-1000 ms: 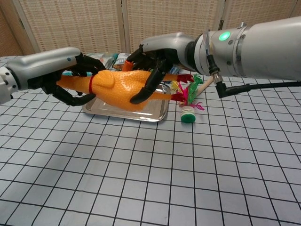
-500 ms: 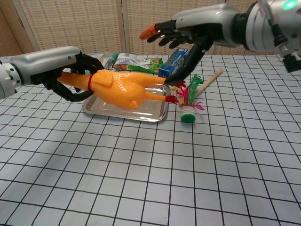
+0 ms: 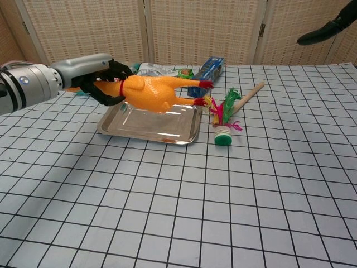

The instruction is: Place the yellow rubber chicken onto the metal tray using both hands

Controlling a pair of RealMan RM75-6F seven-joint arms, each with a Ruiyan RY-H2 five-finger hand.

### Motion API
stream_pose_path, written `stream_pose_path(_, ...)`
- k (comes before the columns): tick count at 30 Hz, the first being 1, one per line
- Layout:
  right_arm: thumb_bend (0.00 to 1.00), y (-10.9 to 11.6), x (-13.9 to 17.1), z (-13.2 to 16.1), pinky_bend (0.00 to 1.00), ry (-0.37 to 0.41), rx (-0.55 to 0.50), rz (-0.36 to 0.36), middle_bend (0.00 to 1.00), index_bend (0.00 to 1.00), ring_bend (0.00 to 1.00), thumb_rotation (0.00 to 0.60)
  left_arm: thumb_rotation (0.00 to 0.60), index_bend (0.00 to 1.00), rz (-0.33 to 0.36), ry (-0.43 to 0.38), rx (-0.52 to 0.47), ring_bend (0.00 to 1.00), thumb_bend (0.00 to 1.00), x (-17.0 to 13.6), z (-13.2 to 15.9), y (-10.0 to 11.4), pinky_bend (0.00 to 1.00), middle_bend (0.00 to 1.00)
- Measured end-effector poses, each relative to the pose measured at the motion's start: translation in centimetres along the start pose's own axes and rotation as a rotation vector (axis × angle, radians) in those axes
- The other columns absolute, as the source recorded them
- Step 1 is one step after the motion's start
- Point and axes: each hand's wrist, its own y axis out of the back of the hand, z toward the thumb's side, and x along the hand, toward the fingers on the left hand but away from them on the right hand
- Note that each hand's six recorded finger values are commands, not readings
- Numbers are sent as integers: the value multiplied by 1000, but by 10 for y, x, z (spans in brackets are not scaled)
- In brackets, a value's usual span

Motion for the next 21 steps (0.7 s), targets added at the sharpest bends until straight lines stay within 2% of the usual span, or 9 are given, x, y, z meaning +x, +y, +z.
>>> stream_pose_path(3,132,3,0,-13,0,-23,-8,5,0,0,0,600,600,655,-8,21,-35,493,560,15,-11,-5,391,618)
stream_pose_path(6,132,5,-2,-23,0,-42,-23,12,0,0,0,600,600,344,-30,36,-71,244,534,26,-21,-12,321,232)
stream_pose_path(8,132,7,-4,-30,0,-51,-30,14,0,0,0,600,600,130,-60,46,-95,90,509,31,-26,-19,265,69)
stream_pose_path(9,132,7,-5,-32,0,-54,-33,16,0,0,0,600,600,53,-75,49,-104,38,493,33,-28,-22,237,22)
stream_pose_path(11,132,6,-7,-36,0,-56,-37,24,0,0,0,600,600,1,-107,55,-122,2,463,38,-30,-30,200,0)
stream_pose_path(13,132,5,-7,-37,0,-55,-36,29,0,0,0,600,600,0,-120,57,-131,0,441,42,-31,-34,172,0)
stream_pose_path(21,132,7,1,-43,0,-64,-39,24,0,0,0,600,600,0,-88,15,-136,0,417,51,-22,-30,108,0)
